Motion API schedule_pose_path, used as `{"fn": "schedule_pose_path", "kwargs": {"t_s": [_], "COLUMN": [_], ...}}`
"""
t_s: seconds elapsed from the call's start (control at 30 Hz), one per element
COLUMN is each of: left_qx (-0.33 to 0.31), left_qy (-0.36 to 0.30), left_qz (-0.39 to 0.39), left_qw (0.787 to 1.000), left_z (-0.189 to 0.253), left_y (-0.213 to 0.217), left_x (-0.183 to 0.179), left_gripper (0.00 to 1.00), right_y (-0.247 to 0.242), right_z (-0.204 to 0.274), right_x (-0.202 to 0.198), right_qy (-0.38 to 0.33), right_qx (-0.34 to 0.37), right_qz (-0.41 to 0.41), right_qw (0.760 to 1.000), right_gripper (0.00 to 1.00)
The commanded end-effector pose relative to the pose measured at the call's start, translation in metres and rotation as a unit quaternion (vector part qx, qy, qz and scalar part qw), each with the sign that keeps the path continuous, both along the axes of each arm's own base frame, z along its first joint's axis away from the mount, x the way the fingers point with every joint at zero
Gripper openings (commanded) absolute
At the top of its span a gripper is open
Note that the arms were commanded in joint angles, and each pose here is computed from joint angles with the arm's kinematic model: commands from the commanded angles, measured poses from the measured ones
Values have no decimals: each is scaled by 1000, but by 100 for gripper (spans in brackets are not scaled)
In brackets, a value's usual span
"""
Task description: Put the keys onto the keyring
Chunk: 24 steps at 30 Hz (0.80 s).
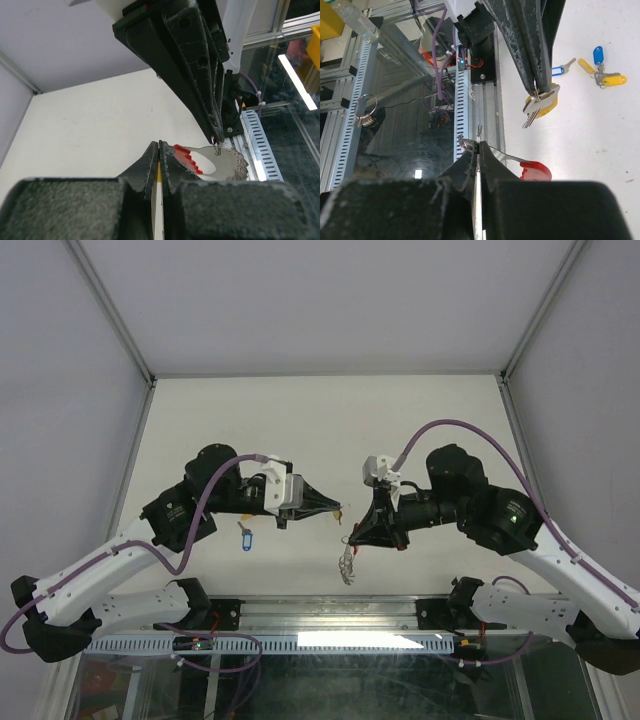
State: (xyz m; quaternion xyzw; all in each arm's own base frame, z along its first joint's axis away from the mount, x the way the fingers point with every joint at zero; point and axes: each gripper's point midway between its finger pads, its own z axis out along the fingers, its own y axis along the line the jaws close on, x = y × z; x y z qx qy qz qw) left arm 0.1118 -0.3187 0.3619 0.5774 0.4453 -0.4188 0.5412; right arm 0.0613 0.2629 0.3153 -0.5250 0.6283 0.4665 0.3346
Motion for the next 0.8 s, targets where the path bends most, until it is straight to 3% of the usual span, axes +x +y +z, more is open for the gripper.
{"fn": "schedule_pose_path", "kwargs": {"t_s": [0.0, 0.37, 0.77], "left_qx": [-32, -31, -57], "left_qy": [-29, -37, -9], "left_qz": [-55, -54, -43], "left_qw": [998, 997, 997], "left_z": [35, 36, 38], "left_y": [3, 12, 33], "left_x": [-23, -27, 1], "left_gripper": [0, 0, 0], "right_y": [1, 4, 3], "right_z": [46, 84, 96], "right_x": [-11, -12, 10], "right_qy": [-44, -89, -32], "right_qx": [71, 133, 190], "right_qz": [38, 51, 126], "right_qw": [996, 986, 973], "right_gripper": [0, 0, 0]}}
